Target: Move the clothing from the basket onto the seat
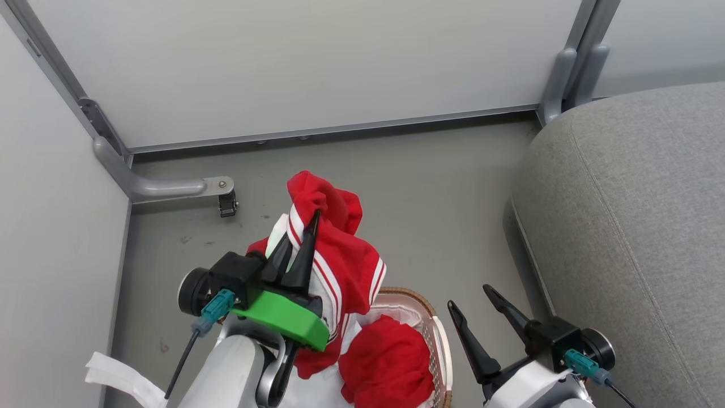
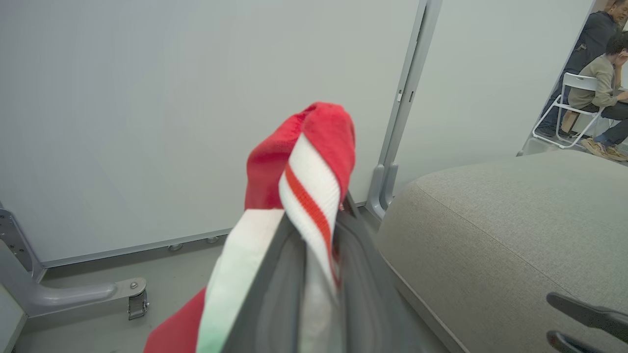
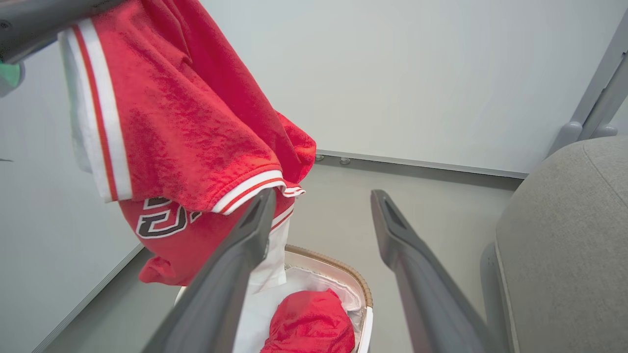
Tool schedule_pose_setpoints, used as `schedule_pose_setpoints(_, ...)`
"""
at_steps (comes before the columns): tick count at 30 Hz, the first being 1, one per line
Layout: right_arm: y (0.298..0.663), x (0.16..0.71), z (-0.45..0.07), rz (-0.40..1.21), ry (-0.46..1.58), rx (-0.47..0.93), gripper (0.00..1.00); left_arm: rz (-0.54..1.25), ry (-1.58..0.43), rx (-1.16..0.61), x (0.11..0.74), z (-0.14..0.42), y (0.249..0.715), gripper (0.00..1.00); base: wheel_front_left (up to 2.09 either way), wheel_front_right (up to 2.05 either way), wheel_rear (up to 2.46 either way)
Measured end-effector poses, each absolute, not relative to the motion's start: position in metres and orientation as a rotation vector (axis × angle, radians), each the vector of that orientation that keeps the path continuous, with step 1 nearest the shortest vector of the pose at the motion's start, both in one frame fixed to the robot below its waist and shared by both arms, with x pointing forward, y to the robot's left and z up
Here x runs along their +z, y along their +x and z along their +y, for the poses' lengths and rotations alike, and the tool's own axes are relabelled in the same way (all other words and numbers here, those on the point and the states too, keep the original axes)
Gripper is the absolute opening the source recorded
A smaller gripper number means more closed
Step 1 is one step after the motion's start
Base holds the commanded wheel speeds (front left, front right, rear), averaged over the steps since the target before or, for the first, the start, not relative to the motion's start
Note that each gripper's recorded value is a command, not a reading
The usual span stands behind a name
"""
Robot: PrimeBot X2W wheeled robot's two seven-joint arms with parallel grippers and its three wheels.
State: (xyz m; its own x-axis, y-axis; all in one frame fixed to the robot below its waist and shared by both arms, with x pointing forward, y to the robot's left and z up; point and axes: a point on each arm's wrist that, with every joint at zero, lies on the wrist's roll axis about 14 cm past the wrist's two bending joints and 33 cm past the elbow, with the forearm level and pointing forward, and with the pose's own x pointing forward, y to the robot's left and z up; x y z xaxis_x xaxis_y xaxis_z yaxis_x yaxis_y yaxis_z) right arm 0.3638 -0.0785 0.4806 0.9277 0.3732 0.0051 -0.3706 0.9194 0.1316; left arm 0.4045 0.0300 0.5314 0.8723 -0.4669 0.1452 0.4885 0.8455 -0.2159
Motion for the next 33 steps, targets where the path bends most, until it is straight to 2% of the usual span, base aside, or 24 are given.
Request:
schedule_pose_setpoints(6,0.357,0.485,-0.049,0.016,0.158,0.471,1.00,-0.134,-0.255,-0.520,0.548,0.027,0.404,0.00,0.00,0.00,0.00)
schedule_pose_setpoints(18,0.363,0.534,0.025,-0.115,0.163,0.727,1.00,-0.115,-0.314,-0.570,0.548,0.012,0.398,0.00,0.00,0.00,0.00)
schedule_pose_setpoints(29,0.389,0.526,0.050,-0.107,0.029,0.796,1.00,-0.115,-0.338,-0.624,0.554,0.000,0.384,0.00,0.00,0.00,0.00)
schedule_pose_setpoints(30,0.389,0.521,0.051,-0.091,0.026,0.798,0.44,-0.113,-0.338,-0.627,0.554,-0.001,0.383,0.00,0.00,0.00,0.00)
schedule_pose_setpoints(31,0.388,0.515,0.052,-0.071,0.026,0.802,0.20,-0.112,-0.337,-0.628,0.553,-0.001,0.383,0.00,0.00,0.00,0.00)
schedule_pose_setpoints(32,0.387,0.511,0.054,-0.053,0.037,0.807,0.00,-0.110,-0.335,-0.627,0.552,0.000,0.382,0.00,0.00,0.00,0.00)
schedule_pose_setpoints(33,0.386,0.510,0.055,-0.044,0.052,0.810,0.00,-0.107,-0.333,-0.627,0.552,0.000,0.381,0.00,0.00,0.00,0.00)
